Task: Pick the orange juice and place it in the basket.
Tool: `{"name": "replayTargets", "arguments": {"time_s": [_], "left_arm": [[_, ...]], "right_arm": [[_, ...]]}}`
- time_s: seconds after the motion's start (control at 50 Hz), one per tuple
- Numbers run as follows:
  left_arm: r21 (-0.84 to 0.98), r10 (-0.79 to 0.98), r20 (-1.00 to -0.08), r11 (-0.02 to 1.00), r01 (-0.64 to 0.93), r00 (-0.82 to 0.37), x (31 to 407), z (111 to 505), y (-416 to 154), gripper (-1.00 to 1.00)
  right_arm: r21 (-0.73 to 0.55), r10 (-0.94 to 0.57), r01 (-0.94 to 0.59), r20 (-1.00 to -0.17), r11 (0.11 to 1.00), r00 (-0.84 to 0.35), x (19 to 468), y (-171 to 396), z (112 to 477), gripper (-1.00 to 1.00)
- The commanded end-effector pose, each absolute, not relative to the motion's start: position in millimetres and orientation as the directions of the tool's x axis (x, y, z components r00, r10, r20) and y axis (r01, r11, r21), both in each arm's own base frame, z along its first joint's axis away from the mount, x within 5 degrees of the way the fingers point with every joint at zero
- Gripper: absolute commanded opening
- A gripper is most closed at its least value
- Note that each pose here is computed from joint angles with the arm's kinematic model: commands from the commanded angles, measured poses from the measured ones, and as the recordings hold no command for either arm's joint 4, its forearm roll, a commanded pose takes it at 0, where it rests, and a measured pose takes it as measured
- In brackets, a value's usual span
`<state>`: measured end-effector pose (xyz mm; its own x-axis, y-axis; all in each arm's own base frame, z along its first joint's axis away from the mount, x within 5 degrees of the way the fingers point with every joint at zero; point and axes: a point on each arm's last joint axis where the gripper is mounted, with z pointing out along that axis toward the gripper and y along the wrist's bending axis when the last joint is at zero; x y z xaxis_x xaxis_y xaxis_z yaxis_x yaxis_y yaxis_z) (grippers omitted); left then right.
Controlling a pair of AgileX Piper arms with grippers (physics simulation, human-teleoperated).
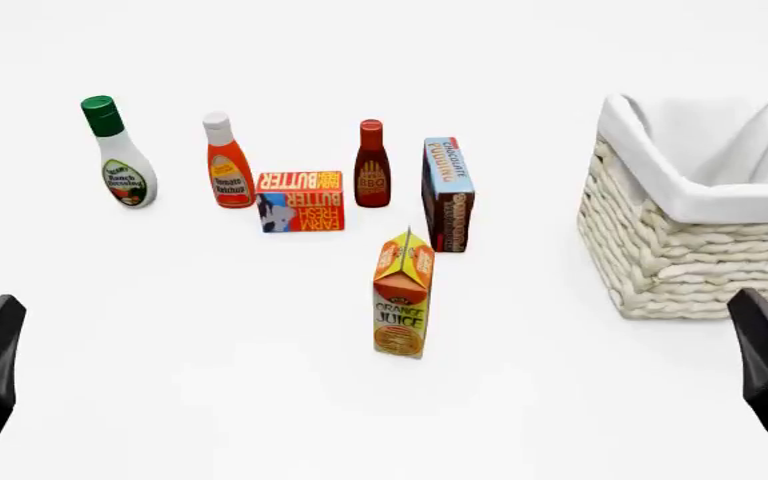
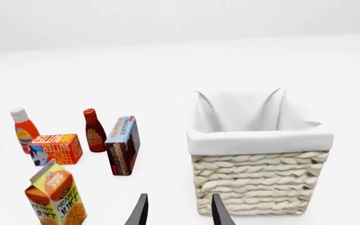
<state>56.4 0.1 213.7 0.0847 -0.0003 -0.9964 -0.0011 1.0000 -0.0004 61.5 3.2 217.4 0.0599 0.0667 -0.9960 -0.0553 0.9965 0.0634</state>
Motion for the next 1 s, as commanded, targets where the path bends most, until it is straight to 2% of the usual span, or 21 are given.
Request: {"name": "replayTargets", "arguments": {"time_s": [0.02,0.2,0.26,0.44,0.66,0.82,1.0], "left_arm": [[0.0,0.0,-0.996,1.0,-0.001,0.085,56.4,213.8,0.1,1.0],[0.0,0.0,-0.996,1.0,-0.001,0.085,56.3,213.9,0.1,1.0],[0.0,0.0,-0.996,1.0,-0.001,0.085,56.3,214.1,0.1,1.0],[0.0,0.0,-0.996,1.0,-0.002,0.085,56.2,214.6,0.1,1.0],[0.0,0.0,-0.996,1.0,-0.002,0.085,56.1,214.9,0.1,1.0],[0.0,0.0,-0.996,1.0,-0.002,0.085,56.2,214.5,0.1,1.0],[0.0,0.0,-0.996,1.0,-0.002,0.085,56.3,214.5,0.1,1.0]], "right_arm": [[0.16,0.172,-0.133,-0.981,0.978,0.084,62.1,7.3,232.6,1.0],[0.257,0.268,-0.196,-0.963,0.947,0.036,82.4,15.1,252.4,1.0],[0.294,0.318,-0.236,-0.946,0.926,0.069,76.2,16.0,266.5,1.0],[0.332,0.35,-0.258,-0.936,0.907,0.024,93.5,22.6,294.4,1.0],[0.443,0.428,-0.265,-0.897,0.857,-0.113,129.5,38.9,320.5,1.0],[0.515,0.469,-0.247,-0.855,0.821,-0.224,151.4,52.5,322.0,1.0],[0.526,0.442,-0.228,-0.833,0.819,-0.332,170.7,68.0,320.8,1.0]]}}
